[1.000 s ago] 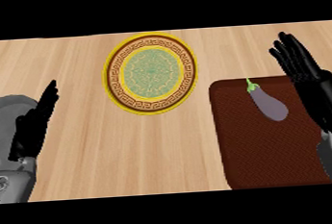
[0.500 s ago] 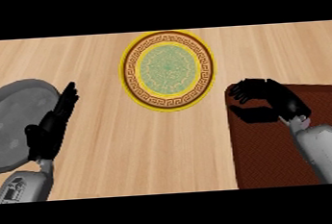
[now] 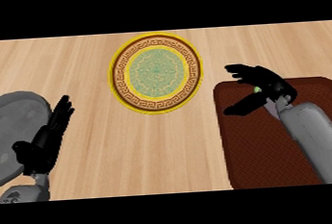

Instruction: Pick the eggplant from the tray and place it in the plate

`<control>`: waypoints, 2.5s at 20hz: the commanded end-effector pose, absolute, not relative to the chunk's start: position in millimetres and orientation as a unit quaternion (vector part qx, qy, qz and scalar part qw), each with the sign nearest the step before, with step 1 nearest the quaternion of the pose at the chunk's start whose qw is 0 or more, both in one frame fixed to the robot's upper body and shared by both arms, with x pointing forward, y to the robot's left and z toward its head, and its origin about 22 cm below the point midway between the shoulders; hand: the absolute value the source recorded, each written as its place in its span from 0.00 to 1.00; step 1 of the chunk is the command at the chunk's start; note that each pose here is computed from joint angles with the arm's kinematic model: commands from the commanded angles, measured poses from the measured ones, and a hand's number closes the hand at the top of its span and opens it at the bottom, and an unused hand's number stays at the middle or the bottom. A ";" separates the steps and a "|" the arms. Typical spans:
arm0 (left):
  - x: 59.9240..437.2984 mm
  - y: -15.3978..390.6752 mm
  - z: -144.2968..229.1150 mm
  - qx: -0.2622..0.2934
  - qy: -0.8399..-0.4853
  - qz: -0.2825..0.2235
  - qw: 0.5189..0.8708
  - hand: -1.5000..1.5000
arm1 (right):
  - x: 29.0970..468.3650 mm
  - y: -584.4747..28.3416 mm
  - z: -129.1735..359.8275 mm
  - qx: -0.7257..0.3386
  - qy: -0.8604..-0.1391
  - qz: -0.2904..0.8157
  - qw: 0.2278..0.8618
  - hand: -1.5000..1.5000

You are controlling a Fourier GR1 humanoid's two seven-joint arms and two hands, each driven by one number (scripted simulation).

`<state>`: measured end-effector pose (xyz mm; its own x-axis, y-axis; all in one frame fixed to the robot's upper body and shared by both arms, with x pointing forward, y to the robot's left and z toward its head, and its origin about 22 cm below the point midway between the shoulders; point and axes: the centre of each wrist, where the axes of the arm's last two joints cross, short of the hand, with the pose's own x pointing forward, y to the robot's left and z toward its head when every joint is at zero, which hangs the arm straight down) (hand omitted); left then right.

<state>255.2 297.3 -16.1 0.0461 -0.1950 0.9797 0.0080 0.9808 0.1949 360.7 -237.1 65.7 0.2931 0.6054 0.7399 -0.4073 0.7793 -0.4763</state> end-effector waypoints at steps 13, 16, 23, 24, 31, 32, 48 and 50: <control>257.7 297.5 -18.7 0.069 -0.687 -0.067 0.720 0.50 | 412.9 -255.7 165.2 -0.191 -0.271 0.557 0.761 0.00; 261.4 277.3 -13.1 0.072 -0.690 -0.071 0.716 0.50 | 422.7 -254.7 157.5 -0.172 -0.236 0.574 0.765 0.00; 265.5 286.1 -20.8 0.067 -0.693 -0.069 0.714 0.50 | 433.6 -244.5 142.2 -0.196 -0.164 0.592 0.764 0.00; 235.8 297.4 -46.1 0.062 -0.687 -0.074 0.720 0.50 | 430.4 -237.2 141.3 -0.192 -0.163 0.596 0.763 0.00; 250.4 304.0 -25.6 0.064 -0.689 -0.074 0.718 0.50 | 427.0 -242.0 102.2 -0.189 -0.100 0.627 0.749 0.00; 249.7 299.8 -26.5 0.070 -0.694 -0.071 0.713 0.50 | 430.4 -248.9 107.4 -0.187 -0.097 0.626 0.751 0.00; 248.6 311.0 -15.5 0.060 -0.698 -0.064 0.711 0.50 | 417.3 -269.7 51.1 -0.213 -0.068 0.637 0.738 0.00; 253.6 296.3 -15.7 0.068 -0.692 -0.064 0.716 0.50 | 425.0 -268.2 71.9 -0.192 -0.077 0.639 0.741 0.00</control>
